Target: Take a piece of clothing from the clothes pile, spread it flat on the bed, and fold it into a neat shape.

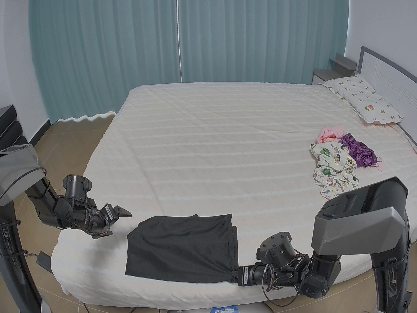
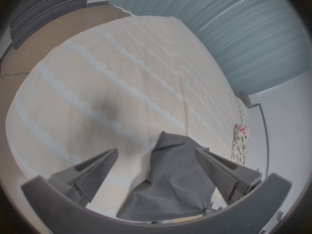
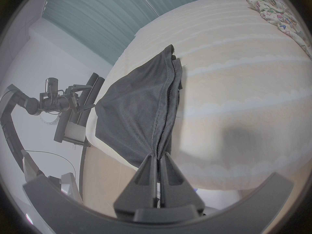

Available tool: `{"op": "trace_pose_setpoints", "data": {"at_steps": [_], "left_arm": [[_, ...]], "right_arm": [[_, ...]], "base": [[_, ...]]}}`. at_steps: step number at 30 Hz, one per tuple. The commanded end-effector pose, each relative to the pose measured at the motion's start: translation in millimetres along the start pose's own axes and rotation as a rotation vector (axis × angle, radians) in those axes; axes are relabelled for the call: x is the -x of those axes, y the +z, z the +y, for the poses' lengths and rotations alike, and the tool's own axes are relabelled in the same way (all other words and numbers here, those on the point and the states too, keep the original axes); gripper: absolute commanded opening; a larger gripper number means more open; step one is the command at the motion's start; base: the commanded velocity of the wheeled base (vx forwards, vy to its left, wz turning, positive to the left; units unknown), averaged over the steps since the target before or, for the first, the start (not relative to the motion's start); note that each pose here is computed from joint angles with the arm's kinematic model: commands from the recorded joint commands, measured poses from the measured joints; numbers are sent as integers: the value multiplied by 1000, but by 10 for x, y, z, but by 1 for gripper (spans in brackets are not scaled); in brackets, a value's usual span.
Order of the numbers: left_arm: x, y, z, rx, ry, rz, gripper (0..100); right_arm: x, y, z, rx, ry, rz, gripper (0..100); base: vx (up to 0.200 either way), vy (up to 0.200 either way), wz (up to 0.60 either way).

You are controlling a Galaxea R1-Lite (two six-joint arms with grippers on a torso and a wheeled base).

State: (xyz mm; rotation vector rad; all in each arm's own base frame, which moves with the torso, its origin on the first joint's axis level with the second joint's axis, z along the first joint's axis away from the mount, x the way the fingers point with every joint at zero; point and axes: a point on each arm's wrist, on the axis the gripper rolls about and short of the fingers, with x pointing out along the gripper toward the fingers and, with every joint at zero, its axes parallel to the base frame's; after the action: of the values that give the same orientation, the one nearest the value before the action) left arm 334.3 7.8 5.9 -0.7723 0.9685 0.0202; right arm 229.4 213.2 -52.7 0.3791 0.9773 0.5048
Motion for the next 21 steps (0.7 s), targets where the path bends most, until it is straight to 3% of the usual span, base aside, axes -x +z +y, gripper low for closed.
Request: {"op": "trace_pose_setpoints", "data": {"at_steps": [1,5,6,13,21], "left_arm": [[-5,2,7,2,1,0,100],[-6,-6,7,2,3,3,100],[-5,-3,11,3,3,2,100],[-5,-3,10,4,2,3,100],[-1,-2,7,11,1,2,100]], "right_arm": [[75,-15,-15,-2,-7,6,0],[75,-15,-15,1,-7,6,0],[83,-26,-18,6,-10,11,100],[162,146,-1,9,13,-62,100],[89,820,-96,-65,36,-266,100]], "base": [[0,0,0],[0,0,0],[0,0,0],[0,0,0],[0,0,0]]}}
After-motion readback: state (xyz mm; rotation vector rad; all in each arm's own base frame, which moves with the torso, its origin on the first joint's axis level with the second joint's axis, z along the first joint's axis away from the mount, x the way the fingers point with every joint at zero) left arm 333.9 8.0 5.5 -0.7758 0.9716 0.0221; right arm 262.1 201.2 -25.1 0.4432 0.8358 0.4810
